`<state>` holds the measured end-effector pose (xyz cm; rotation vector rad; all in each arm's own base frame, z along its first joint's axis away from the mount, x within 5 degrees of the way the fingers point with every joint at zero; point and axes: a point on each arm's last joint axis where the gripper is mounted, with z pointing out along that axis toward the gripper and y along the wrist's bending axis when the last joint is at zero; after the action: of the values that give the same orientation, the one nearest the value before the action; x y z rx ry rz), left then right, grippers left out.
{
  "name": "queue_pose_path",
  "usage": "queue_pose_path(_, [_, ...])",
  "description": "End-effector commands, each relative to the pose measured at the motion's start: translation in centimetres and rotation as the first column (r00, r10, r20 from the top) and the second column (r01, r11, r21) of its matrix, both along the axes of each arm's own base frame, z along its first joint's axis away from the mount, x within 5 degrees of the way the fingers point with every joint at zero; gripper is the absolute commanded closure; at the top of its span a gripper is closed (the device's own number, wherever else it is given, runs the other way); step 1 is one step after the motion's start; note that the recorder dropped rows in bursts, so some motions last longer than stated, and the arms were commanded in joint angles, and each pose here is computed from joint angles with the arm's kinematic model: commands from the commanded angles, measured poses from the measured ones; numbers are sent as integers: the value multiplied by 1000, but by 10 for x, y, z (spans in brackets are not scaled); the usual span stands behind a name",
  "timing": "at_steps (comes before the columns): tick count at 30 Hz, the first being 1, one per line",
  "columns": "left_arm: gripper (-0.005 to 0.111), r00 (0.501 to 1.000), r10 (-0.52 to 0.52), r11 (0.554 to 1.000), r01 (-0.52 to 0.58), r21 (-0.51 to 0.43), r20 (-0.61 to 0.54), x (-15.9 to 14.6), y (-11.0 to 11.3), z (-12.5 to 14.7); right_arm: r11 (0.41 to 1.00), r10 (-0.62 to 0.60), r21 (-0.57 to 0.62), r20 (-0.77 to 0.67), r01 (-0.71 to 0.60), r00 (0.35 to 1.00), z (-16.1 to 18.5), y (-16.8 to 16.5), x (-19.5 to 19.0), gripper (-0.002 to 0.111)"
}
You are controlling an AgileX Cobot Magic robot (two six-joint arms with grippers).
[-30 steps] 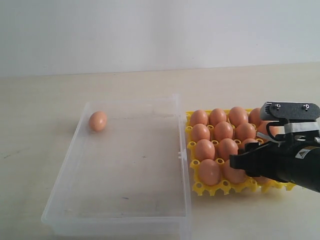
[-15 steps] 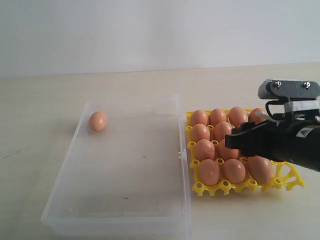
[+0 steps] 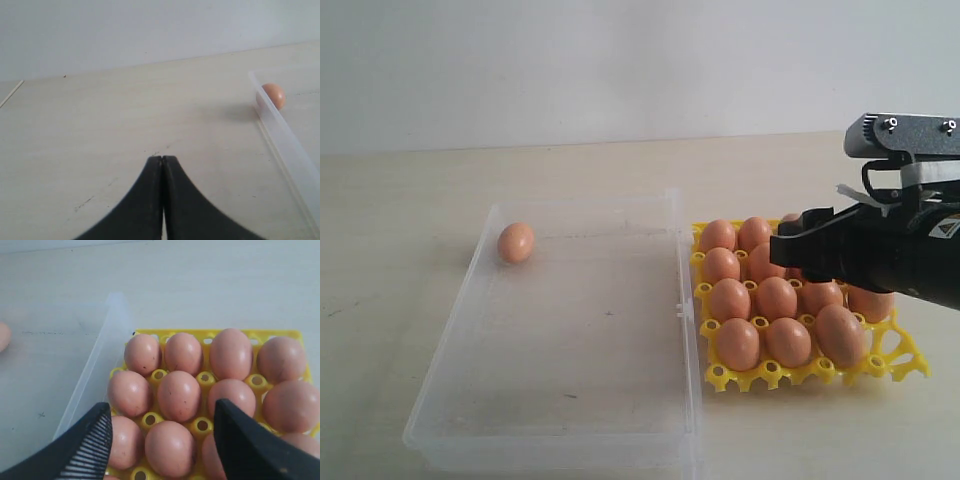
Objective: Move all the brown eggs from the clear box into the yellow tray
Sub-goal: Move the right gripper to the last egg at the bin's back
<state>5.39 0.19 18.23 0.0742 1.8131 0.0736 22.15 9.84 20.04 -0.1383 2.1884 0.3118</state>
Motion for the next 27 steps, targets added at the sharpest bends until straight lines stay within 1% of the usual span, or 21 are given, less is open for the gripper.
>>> queue_pose_path(1, [107, 1000, -2, 1000, 2, -3, 17, 0, 0, 3, 1000, 24, 10, 1, -24, 1000, 9, 4, 4, 51])
queue_pose_path(8, [107, 1000, -2, 1000, 2, -3, 17, 0, 0, 3, 998, 53, 26, 19, -54, 998, 25, 11, 12, 52])
queue_pose_path(12, [107, 1000, -2, 1000, 2, -3, 17, 0, 0, 3, 998, 51, 25, 20, -52, 998, 25, 13, 17, 56])
queue_pose_path(14, [107, 1000, -2, 1000, 2, -3, 17, 0, 0, 3, 998, 64, 29, 5, -64, 998, 26, 16, 20, 59])
queue_pose_path(16, [107, 1000, -2, 1000, 2, -3, 17, 0, 0, 3, 997, 76, 32, -10, -75, 997, 27, 18, 21, 68])
queue_pose_path(17, [107, 1000, -2, 1000, 2, -3, 17, 0, 0, 3, 996, 85, 36, -18, -84, 996, 29, 19, 22, 79])
queue_pose_path(18, [107, 1000, -2, 1000, 2, -3, 17, 0, 0, 3, 996, 85, 38, -13, -85, 996, 31, 20, 23, 84])
queue_pose_path(19, [107, 1000, -2, 1000, 2, -3, 17, 0, 0, 3, 995, 88, 41, -12, -87, 996, 32, 21, 24, 96])
queue_pose_path(20, [107, 1000, -2, 1000, 2, -3, 17, 0, 0, 3, 995, 89, 43, -8, -88, 996, 34, 21, 25, 105])
queue_pose_path(21, [107, 1000, -2, 1000, 2, -3, 17, 0, 0, 3, 994, 100, 33, -2, -100, 995, 35, 22, 26, 108])
queue_pose_path(24, [107, 1000, -2, 1000, 2, -3, 17, 0, 0, 3, 991, 131, 37, -15, -131, 991, 42, 26, 28, 108])
queue_pose_path(27, [107, 1000, -2, 1000, 2, -3, 17, 0, 0, 3, 978, 206, 58, -95, -201, 974, 52, 36, 29, 108])
